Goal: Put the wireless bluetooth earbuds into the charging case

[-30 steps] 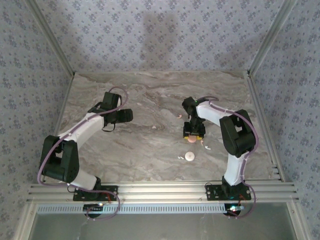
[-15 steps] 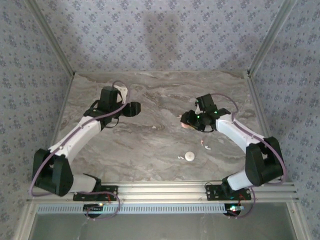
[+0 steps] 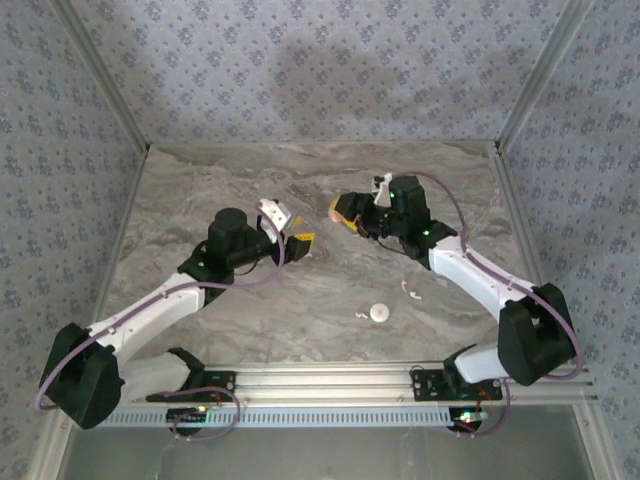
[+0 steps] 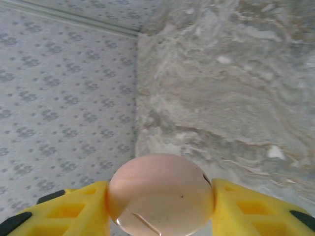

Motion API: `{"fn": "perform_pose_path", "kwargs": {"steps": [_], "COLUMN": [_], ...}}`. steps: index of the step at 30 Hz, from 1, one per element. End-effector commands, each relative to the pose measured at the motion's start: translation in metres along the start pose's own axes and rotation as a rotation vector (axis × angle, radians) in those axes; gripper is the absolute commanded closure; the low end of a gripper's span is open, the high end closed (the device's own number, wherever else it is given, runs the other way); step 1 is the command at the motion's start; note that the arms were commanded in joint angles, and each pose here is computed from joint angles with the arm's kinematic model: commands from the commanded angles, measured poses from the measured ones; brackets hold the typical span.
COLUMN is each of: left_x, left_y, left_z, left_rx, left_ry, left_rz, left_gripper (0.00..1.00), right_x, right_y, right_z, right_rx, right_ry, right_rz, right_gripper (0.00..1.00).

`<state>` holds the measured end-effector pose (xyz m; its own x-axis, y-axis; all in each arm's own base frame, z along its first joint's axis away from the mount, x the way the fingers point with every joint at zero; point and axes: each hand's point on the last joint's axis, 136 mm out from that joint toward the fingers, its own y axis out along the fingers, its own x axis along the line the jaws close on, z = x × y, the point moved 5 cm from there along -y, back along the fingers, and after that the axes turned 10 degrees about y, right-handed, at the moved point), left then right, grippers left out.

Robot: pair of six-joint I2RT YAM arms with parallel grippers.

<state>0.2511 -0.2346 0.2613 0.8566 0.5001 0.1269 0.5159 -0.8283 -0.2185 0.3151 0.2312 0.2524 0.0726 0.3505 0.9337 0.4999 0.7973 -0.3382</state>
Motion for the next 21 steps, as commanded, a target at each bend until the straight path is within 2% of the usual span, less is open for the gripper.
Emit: {"fn": "perform_pose_path", "kwargs": {"steps": [1, 11, 18, 21], "left_x": [0.0, 0.001, -0.005, -0.006], "left_y": [0.002, 0.018, 0.022, 0.023], "left_z": [-0.022, -0.029, -0.036, -0.038], "left_rx": [-0.102, -0.135, -0.175, -0.182], "left_ry": [0.092, 0.058, 0.065, 0.063], "left_rz": [-0.004, -0.03, 0.005, 0.013], "left_gripper": [0.46, 0.45, 0.44, 0.48], "right_x": [0.028, 0.035, 0.037, 0.037], "right_y": [-0.005, -0.012, -0.01, -0.01], "right_z": [0.011, 0.039, 0.051, 0.053], "right_rx": [0.021, 0.044, 0.052, 0.056], "right_ry": [0.004, 0.005, 0.002, 0.0], "right_rz": [-0.121, -0.132, -0.135, -0.136], "right_gripper": [0.51, 0.5, 0.5, 0.5]}}
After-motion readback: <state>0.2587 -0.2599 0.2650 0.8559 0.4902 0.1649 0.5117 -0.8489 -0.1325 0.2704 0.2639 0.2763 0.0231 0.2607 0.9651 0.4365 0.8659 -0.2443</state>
